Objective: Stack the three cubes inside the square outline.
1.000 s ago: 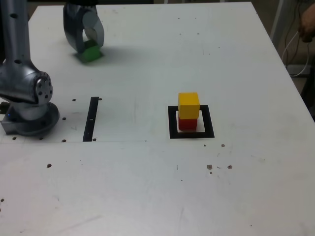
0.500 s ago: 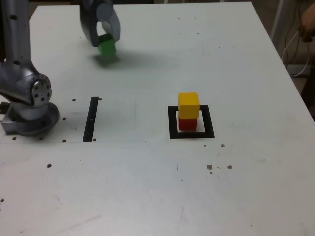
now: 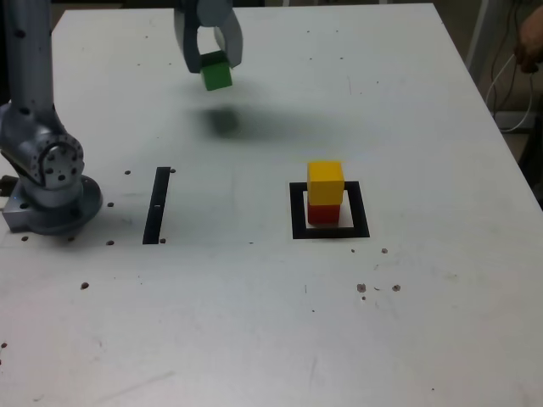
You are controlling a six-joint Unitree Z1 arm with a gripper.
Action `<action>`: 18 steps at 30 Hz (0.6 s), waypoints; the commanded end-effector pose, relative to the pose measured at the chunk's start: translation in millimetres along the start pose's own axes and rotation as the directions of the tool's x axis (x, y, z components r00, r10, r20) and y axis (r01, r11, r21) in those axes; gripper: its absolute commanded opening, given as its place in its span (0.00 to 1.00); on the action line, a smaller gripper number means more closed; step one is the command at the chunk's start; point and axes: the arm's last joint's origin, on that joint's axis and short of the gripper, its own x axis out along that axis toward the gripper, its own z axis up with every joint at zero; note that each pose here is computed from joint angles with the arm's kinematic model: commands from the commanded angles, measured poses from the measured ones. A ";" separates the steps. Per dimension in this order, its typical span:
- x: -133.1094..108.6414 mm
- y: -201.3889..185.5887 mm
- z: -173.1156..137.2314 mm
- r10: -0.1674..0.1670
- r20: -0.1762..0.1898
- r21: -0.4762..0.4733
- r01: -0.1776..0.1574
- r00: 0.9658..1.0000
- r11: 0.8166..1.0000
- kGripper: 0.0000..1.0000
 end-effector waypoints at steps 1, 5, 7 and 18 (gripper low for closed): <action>-9.4 -8.0 1.2 0.010 0.015 0.015 -0.010 1.000 1.000 0.23; -23.9 -27.0 9.6 0.026 0.033 0.060 -0.028 0.999 0.998 0.23; -29.8 -37.7 14.3 0.033 0.039 0.084 -0.037 0.999 0.996 0.23; -50.4 -105.5 44.0 0.073 0.042 0.215 -0.080 0.996 0.973 0.23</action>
